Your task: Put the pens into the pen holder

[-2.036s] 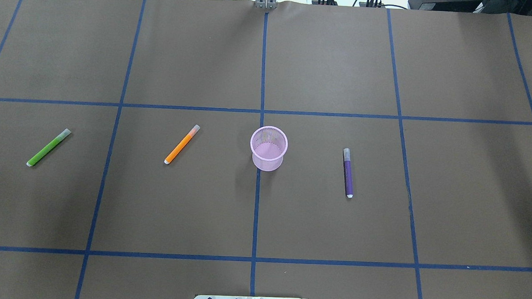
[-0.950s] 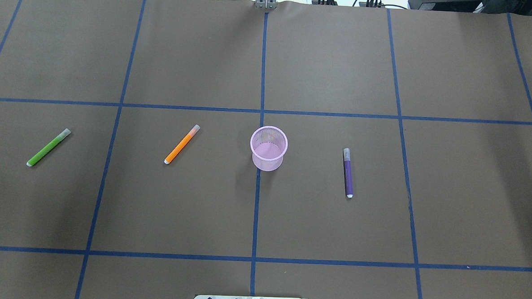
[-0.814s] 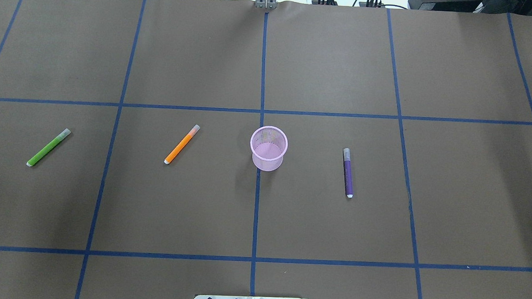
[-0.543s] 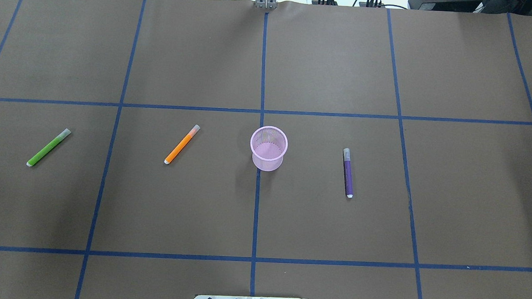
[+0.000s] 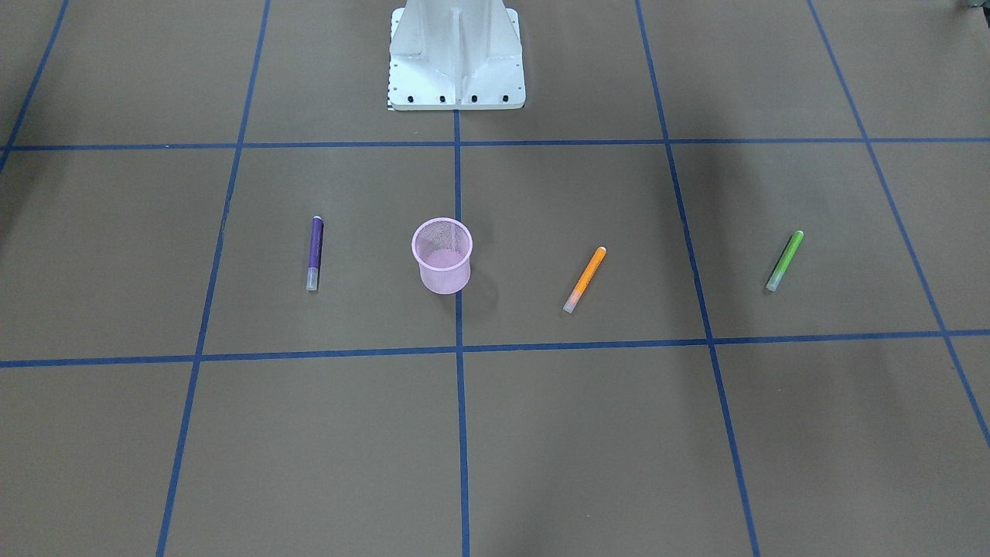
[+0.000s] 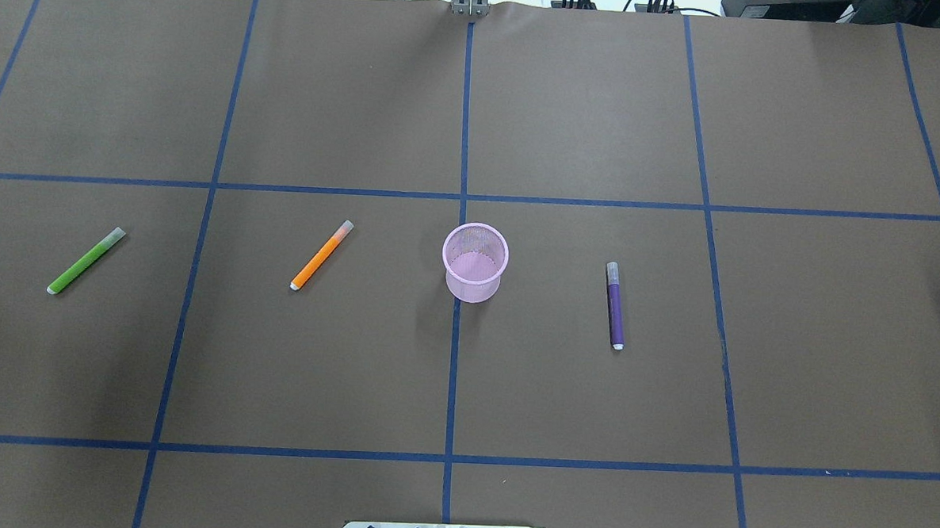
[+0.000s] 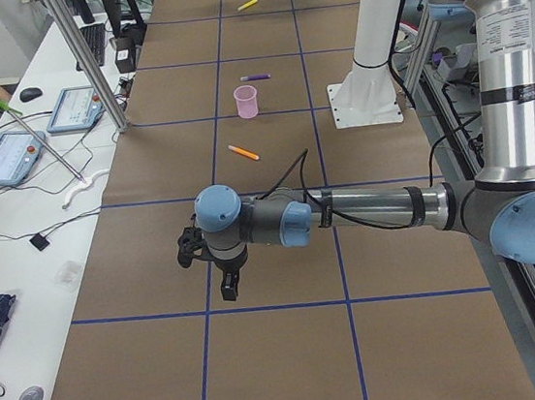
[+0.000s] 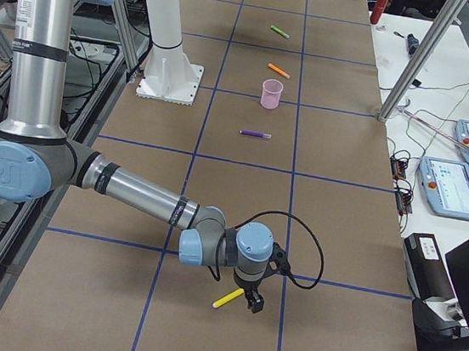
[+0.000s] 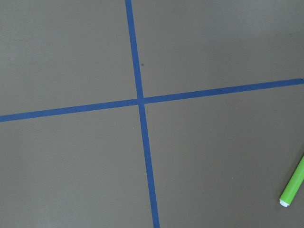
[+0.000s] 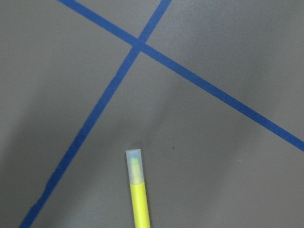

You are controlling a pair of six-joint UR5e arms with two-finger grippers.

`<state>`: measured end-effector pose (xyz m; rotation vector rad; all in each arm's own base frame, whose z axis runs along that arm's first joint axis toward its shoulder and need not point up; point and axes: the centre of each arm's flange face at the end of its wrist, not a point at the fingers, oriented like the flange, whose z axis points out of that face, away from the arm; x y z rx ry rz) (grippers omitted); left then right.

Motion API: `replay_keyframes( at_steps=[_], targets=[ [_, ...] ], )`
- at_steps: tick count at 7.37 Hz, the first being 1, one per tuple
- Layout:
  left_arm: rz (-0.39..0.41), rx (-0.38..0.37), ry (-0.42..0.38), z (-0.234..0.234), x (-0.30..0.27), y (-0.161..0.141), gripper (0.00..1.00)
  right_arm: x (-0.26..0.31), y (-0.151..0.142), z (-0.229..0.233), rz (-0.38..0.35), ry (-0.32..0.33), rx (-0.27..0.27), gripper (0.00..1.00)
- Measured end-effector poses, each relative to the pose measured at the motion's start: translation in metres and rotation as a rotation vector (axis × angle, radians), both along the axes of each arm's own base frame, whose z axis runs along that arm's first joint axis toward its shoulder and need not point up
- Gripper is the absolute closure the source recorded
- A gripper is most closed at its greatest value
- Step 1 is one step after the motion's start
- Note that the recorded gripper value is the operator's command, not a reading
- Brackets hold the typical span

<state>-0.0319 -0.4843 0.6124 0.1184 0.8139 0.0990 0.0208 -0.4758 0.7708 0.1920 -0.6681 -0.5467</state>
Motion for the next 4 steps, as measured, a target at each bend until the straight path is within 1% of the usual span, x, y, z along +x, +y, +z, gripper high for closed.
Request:
replay_keyframes(
  at_steps=[1,2,3,4],
  targets=[
    [0.000,0.004,0.000,-0.002,0.000,0.000,0.00,-0.019,-0.023,-0.010,-0.046,-0.003,-0.057,0.11],
    [-0.001,0.010,0.001,-0.005,0.000,0.000,0.00,-0.038,-0.040,-0.021,-0.102,0.000,-0.092,0.11],
    [-0.001,0.016,0.001,-0.009,0.000,0.000,0.00,-0.047,-0.045,-0.022,-0.154,0.004,-0.100,0.15],
    [-0.001,0.019,0.001,-0.010,0.000,0.000,0.00,-0.050,-0.043,-0.017,-0.181,0.007,-0.108,0.18]
  ],
)
